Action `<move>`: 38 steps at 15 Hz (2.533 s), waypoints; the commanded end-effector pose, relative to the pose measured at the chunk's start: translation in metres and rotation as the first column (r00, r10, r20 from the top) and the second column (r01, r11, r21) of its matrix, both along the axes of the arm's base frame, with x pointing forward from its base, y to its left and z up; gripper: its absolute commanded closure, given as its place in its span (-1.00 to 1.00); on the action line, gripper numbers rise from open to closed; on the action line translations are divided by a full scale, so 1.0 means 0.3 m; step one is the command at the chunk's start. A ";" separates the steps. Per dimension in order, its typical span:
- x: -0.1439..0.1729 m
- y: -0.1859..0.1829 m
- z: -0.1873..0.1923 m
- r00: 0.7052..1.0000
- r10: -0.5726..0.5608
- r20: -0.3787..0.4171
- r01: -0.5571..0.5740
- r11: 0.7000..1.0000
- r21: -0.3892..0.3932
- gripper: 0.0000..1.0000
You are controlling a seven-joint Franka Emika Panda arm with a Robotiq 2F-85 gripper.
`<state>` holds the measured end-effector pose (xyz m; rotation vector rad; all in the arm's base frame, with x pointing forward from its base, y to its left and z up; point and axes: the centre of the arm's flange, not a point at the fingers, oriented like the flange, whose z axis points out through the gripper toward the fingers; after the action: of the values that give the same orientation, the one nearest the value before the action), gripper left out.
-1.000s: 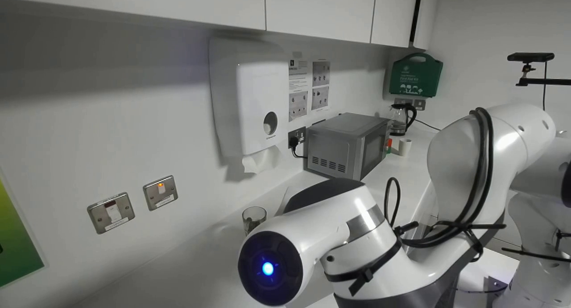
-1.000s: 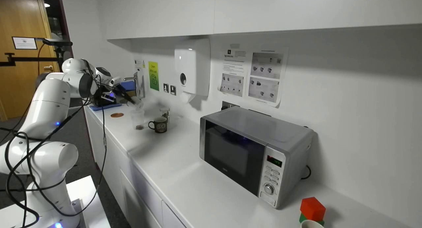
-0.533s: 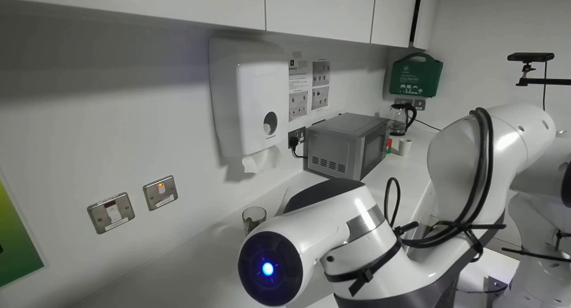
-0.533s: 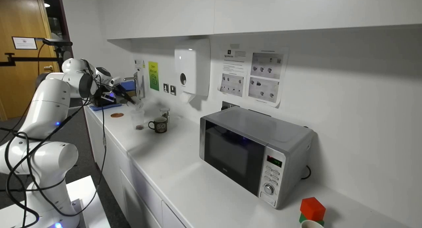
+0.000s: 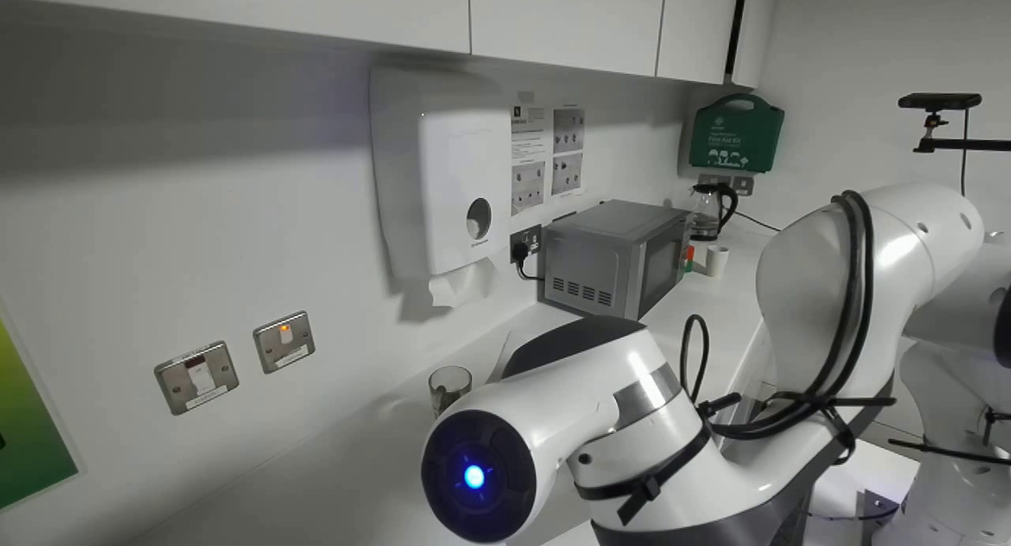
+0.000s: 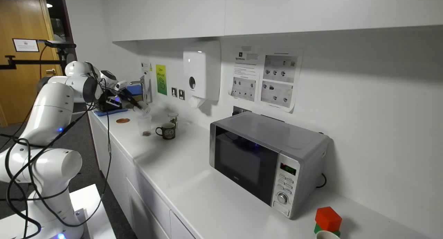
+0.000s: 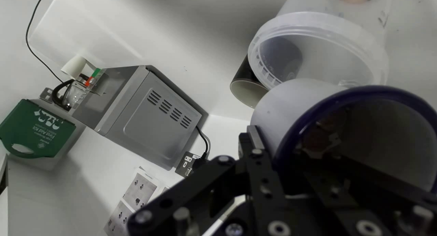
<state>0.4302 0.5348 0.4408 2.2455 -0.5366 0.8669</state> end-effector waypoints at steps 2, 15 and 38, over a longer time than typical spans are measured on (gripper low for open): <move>0.000 0.000 0.000 1.000 0.000 0.000 0.000 1.000 0.000 0.88; -0.001 -0.011 -0.039 1.000 -0.004 -0.003 0.004 1.000 -0.025 0.97; 0.000 -0.187 -0.029 0.986 -0.088 0.143 0.114 0.976 -0.184 0.97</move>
<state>0.4392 0.4967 0.4322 2.0502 -0.5985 0.9505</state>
